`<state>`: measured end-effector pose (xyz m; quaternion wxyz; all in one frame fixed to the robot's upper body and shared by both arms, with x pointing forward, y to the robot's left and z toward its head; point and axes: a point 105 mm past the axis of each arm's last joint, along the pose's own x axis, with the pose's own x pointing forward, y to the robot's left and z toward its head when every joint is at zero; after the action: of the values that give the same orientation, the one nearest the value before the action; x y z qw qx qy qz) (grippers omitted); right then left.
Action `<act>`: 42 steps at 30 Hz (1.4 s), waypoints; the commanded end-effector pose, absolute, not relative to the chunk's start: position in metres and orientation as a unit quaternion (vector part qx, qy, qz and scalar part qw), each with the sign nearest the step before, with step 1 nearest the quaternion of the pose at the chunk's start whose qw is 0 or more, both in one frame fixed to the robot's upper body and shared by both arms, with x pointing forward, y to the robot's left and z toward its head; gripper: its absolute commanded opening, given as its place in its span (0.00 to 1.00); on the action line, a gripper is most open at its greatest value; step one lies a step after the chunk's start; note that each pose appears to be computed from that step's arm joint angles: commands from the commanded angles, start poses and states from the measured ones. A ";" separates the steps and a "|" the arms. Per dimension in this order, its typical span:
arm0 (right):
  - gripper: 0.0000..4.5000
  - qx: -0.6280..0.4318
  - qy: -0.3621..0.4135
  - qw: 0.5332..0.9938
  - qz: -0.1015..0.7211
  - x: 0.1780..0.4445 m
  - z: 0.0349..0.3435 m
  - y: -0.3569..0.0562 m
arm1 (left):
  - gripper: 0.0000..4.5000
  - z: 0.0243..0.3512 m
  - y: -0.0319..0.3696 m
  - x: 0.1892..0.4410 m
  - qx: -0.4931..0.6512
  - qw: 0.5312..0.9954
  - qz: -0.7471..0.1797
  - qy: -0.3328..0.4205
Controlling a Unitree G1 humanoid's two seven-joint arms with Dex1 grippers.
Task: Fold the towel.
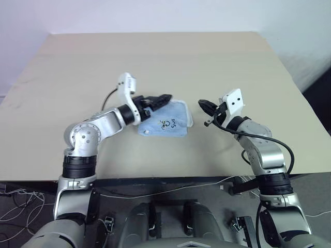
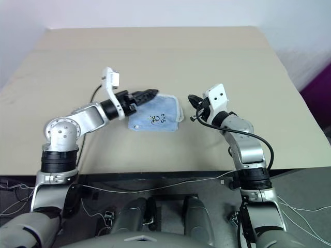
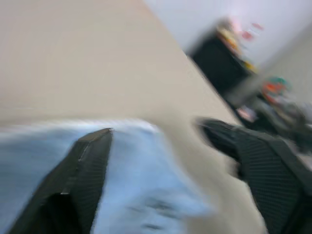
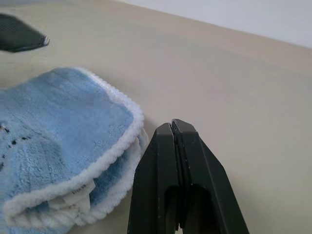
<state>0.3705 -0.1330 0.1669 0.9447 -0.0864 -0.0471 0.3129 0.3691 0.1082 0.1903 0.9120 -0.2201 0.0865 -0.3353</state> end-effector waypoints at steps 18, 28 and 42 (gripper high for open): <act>0.00 -0.038 0.099 0.909 0.402 0.372 0.092 -0.057 | 0.01 0.087 0.097 0.370 0.106 0.919 -0.362 0.114; 0.00 -0.029 0.014 0.916 0.400 0.365 0.136 -0.074 | 0.01 0.156 0.123 0.380 -0.010 0.950 -0.312 -0.018; 0.88 0.245 0.124 0.891 0.360 0.358 0.150 -0.118 | 0.00 0.139 0.197 0.359 0.117 0.961 -0.251 0.014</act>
<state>0.3563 -0.1155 0.1390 0.8997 0.2097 0.1279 0.3608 0.3623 0.1955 0.1255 0.9624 0.0990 0.0400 -0.2496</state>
